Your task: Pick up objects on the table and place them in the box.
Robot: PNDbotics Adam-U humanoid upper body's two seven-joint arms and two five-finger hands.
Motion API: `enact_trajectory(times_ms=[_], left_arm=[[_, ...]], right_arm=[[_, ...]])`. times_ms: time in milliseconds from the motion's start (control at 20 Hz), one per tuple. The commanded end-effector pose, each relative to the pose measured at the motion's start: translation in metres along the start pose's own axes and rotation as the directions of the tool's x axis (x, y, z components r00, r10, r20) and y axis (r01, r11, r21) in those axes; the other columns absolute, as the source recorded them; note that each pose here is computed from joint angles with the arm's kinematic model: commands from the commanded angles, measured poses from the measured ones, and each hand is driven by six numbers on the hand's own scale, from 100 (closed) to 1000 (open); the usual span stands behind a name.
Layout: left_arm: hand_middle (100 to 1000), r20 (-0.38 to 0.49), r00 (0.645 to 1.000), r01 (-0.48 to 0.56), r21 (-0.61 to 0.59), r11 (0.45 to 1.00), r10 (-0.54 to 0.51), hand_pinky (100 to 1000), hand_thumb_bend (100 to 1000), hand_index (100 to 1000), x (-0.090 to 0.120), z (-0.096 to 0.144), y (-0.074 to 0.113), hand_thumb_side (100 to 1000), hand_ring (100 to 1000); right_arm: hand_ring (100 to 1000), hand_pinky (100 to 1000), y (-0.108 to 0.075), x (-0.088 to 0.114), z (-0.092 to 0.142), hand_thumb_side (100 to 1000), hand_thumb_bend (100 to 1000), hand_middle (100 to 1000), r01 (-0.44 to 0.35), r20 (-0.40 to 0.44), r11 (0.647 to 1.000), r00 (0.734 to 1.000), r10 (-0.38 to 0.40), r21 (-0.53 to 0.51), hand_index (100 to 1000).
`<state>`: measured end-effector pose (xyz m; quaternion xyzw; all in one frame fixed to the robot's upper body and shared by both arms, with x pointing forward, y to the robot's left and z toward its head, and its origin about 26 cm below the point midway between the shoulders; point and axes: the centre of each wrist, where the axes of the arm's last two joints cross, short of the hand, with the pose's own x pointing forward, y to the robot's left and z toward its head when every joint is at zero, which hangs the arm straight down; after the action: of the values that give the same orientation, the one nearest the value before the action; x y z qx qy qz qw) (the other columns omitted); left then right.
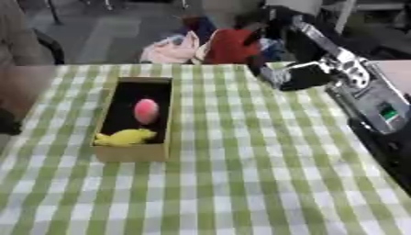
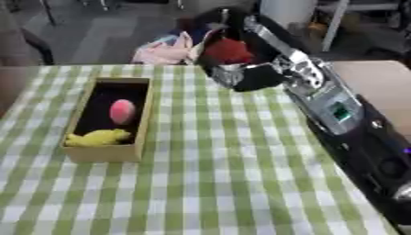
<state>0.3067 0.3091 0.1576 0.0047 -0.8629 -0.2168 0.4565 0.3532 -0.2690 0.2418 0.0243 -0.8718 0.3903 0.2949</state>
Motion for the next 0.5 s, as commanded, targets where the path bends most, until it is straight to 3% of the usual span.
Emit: enact_trajectory(times_ms=[50, 300, 500], left_arm=[[612, -0.013, 0.999, 0.039, 0.038, 0.998, -0.039, 663, 100, 784, 0.002, 0.002, 0.010, 550, 651], [610, -0.049, 0.998, 0.046, 0.073, 0.996, -0.042, 662, 100, 783, -0.006, 0.009, 0.011, 556, 650], [609, -0.067, 0.997, 0.051, 0.089, 0.995, -0.045, 661, 100, 782, -0.009, 0.013, 0.011, 568, 648]], right_arm=[[926, 699, -0.009, 0.020, 0.012, 192, 100, 728, 0.006, 0.013, 0.999, 1.000, -0.005, -0.045, 827], [931, 689, 0.006, 0.014, 0.044, 232, 100, 708, 0.074, -0.080, 0.987, 0.993, -0.086, -0.142, 816], [930, 683, 0.016, 0.010, 0.062, 266, 100, 700, 0.083, -0.132, 0.980, 0.985, -0.108, -0.180, 812]])
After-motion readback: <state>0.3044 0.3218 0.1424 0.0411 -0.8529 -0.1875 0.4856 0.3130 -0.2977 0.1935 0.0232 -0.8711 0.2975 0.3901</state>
